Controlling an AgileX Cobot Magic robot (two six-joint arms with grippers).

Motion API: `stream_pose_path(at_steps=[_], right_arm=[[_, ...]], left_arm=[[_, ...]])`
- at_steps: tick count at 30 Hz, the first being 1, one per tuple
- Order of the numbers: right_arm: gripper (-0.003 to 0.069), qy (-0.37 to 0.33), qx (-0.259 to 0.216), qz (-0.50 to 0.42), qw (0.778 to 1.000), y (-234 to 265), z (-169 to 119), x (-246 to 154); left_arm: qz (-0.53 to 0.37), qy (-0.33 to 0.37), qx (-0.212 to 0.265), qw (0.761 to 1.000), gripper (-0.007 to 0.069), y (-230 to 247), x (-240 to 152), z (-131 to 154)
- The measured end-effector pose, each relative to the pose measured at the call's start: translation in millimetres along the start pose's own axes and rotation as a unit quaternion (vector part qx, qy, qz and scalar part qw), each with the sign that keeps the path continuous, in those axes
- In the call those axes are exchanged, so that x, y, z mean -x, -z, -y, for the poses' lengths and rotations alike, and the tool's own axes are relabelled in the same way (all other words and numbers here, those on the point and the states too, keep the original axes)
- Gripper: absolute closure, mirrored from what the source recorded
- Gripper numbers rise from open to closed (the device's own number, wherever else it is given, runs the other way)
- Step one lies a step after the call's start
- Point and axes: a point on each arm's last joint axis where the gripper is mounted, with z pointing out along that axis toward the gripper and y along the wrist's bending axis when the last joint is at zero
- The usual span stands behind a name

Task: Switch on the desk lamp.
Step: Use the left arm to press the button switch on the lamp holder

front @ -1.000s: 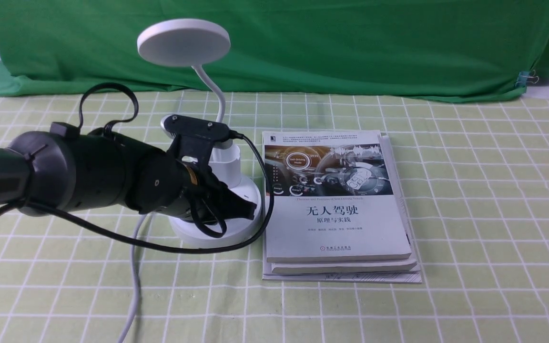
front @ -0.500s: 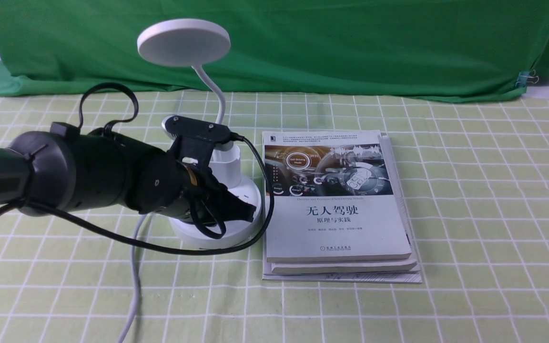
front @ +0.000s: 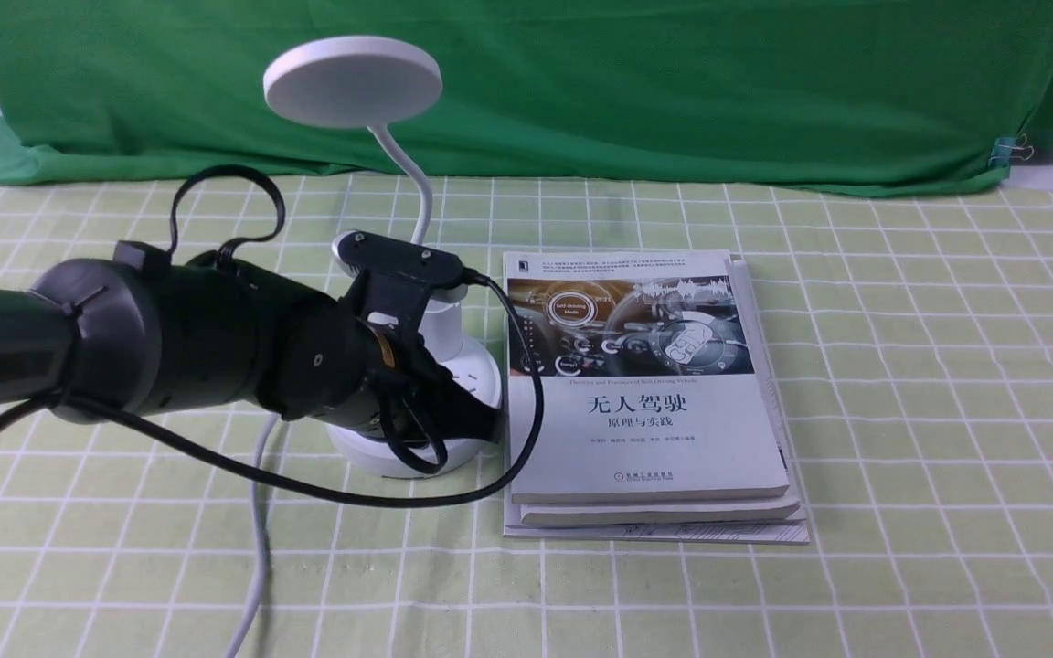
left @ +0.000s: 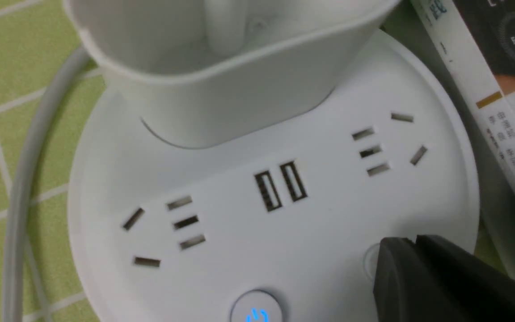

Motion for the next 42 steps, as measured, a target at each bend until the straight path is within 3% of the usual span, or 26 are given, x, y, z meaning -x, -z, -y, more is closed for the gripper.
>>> stream_pose_path(at_steps=[18,42], right_arm=[[0.0415,0.0,0.0,0.0,1.0,0.0,0.0,0.0],[0.0415,0.0,0.0,0.0,1.0,0.0,0.0,0.0]], left_arm=[[0.007,-0.005,0.014,1.0,0.0606,6.4,17.4,-0.9],[-0.01,-0.004,0.015,1.0,0.0606,-8.8,12.8,-1.3]])
